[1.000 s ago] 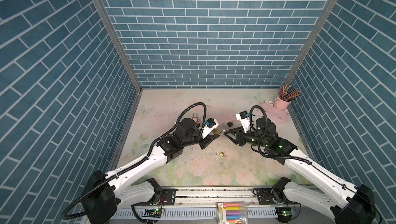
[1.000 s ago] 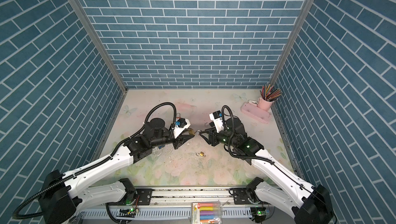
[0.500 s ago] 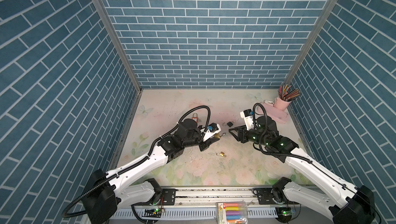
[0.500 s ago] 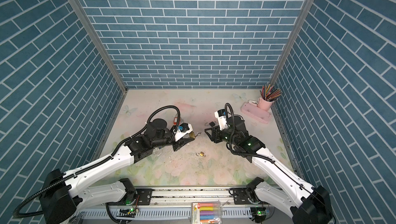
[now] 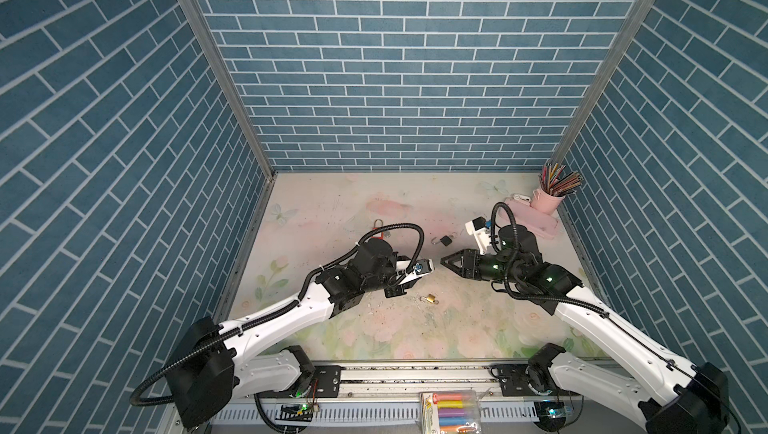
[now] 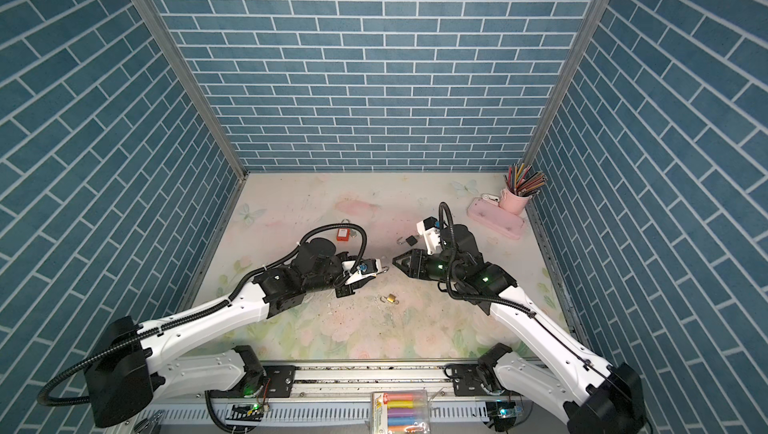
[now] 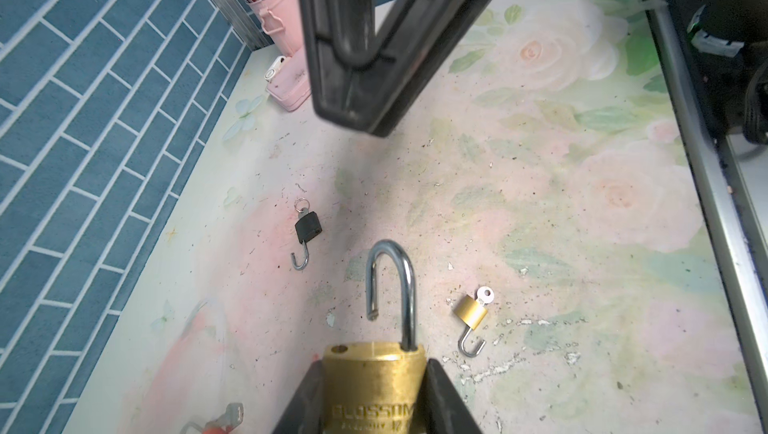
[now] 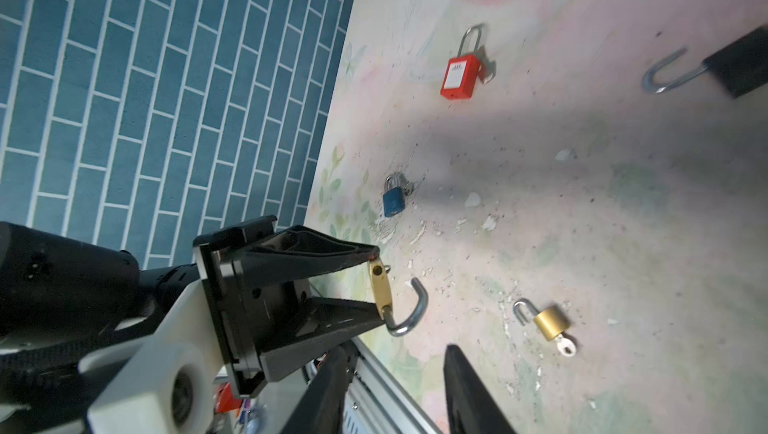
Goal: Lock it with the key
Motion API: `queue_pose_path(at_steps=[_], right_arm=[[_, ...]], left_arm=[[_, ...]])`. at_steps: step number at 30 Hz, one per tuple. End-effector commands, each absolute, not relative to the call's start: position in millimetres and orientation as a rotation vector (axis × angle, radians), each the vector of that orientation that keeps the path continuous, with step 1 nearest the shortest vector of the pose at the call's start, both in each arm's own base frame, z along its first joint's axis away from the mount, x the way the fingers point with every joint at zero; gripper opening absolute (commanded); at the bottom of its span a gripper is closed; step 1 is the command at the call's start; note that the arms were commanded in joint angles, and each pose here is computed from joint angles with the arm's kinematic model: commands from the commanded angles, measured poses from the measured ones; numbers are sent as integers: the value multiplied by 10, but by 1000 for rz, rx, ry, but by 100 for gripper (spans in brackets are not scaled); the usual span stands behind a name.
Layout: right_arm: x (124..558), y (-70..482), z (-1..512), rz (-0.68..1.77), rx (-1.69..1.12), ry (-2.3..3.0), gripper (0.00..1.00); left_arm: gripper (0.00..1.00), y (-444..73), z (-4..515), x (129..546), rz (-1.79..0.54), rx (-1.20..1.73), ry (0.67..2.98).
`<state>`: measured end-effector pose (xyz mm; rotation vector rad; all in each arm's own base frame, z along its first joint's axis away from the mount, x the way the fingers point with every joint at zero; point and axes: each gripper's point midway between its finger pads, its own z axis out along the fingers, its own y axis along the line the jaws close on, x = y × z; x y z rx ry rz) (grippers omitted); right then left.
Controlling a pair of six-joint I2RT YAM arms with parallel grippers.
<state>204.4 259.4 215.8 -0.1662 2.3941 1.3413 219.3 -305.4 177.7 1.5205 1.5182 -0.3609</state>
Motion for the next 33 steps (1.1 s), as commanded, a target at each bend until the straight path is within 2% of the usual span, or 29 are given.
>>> queue_pose_path(at_steps=[1,10,24,33], right_arm=[[1955,2748,2143,1501,-155,2444,36],[1969,2814,2003,1487,-164,2488,35],[1963,2922,1907,1493,-194,2505,22],[1991,2888,1898,1443,-214,2491,21]], left_arm=[[8,-3120,1907,2242,-300,1527,1444],[7,-3147,1938,2254,-294,1517,1438],[7,-3196,1985,2243,-312,1502,1429],[6,-3192,2012,2240,-317,1491,1431]])
